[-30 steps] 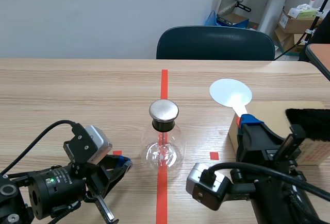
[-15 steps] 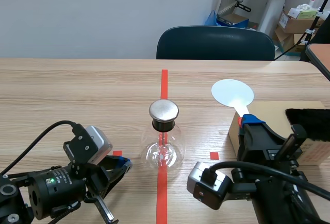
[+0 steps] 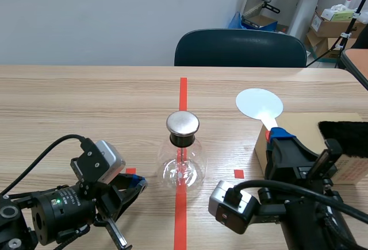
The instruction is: Do the electroscope experiment
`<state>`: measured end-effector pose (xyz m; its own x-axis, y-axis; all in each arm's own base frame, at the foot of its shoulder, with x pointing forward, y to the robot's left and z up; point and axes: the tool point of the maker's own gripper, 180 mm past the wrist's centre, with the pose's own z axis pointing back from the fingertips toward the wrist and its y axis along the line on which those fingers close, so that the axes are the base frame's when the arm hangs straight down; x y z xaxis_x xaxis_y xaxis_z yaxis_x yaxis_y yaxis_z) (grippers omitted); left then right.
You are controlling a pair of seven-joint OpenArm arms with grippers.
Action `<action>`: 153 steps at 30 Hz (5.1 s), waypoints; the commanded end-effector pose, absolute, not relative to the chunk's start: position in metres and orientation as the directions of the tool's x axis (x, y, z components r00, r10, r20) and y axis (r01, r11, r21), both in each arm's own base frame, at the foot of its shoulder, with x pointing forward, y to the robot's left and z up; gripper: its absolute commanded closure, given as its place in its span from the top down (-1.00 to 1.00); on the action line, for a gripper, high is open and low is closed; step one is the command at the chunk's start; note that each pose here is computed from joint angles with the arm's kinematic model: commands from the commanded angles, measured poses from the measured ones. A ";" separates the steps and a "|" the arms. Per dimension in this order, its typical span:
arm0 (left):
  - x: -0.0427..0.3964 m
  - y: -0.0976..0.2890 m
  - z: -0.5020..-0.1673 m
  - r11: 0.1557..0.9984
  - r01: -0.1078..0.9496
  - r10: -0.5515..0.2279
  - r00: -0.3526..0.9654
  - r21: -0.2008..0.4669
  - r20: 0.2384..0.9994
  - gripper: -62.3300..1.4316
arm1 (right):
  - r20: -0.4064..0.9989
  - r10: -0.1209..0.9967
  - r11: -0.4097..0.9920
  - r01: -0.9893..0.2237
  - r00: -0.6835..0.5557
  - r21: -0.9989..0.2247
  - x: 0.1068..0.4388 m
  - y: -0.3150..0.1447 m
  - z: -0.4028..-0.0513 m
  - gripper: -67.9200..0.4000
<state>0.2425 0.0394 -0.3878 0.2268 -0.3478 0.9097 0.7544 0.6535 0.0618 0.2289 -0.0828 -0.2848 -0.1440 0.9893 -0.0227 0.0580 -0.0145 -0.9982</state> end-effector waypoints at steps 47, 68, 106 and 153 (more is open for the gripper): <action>0.240 0.038 -0.370 0.626 0.779 -0.288 0.198 0.028 0.937 -0.87 | 0.017 0.992 0.022 0.034 -0.121 -0.999 0.227 -0.095 -0.287 -0.96; 0.206 0.028 -0.287 0.481 0.876 -0.163 0.126 -0.033 0.978 0.53 | -0.010 0.995 -0.007 0.034 -0.103 -0.999 0.213 -0.156 -0.303 -0.96; 0.180 0.054 -0.206 0.444 0.896 -0.118 0.070 -0.011 0.991 0.85 | -0.045 0.994 -0.046 -0.003 -0.095 -0.999 0.227 -0.158 -0.328 -0.96; 0.177 0.053 -0.206 0.430 0.903 -0.112 0.086 -0.030 0.990 0.85 | -0.043 0.998 -0.043 -0.003 -0.055 -0.999 0.228 -0.165 -0.328 1.00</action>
<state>0.1766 0.0557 -0.2128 0.0975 -0.1347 0.9861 0.9010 0.4329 -0.0299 0.2226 -0.1595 -0.3435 -0.0629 0.9978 -0.0227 -0.0723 -0.0273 -0.9970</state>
